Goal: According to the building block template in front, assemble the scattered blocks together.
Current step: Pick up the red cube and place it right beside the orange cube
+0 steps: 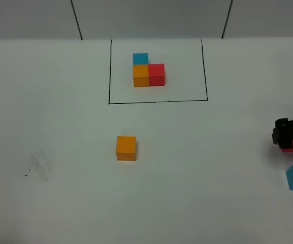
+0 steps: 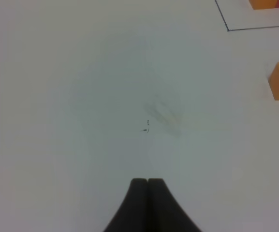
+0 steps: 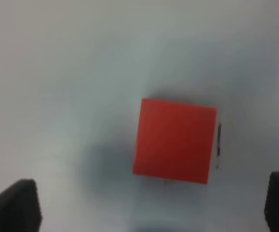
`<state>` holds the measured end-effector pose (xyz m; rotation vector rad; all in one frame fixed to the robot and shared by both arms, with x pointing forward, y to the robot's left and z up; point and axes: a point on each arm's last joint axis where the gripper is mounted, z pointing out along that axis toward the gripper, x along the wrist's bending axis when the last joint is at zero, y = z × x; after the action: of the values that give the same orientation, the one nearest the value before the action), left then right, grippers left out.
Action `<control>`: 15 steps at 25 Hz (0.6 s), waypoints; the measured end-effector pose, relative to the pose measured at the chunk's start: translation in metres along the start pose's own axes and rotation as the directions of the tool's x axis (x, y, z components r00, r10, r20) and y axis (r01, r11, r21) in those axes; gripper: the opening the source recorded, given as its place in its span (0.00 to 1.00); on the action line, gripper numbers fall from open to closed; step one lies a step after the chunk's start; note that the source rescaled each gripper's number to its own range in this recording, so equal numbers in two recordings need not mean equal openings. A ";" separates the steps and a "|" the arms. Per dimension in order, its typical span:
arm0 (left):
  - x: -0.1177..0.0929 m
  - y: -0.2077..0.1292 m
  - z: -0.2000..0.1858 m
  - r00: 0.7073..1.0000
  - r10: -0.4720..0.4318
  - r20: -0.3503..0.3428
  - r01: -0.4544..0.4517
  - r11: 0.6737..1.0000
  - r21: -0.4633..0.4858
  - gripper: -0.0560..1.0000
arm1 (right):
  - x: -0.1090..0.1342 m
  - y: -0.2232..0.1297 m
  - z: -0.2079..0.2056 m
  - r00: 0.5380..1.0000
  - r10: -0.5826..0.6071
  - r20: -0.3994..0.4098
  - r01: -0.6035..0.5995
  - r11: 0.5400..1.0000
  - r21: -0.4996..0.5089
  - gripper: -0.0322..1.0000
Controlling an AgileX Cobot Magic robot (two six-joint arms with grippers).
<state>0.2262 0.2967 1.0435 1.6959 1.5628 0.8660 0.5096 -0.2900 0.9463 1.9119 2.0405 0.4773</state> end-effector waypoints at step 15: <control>0.000 0.000 0.000 1.000 0.000 0.000 0.000 1.000 0.000 0.05 | -0.002 0.004 0.043 1.000 -0.015 0.006 0.014 0.997 0.070 0.89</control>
<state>0.2262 0.2967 1.0435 1.6959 1.5628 0.8660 0.5317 -0.2904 0.9093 1.9342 2.0915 0.4007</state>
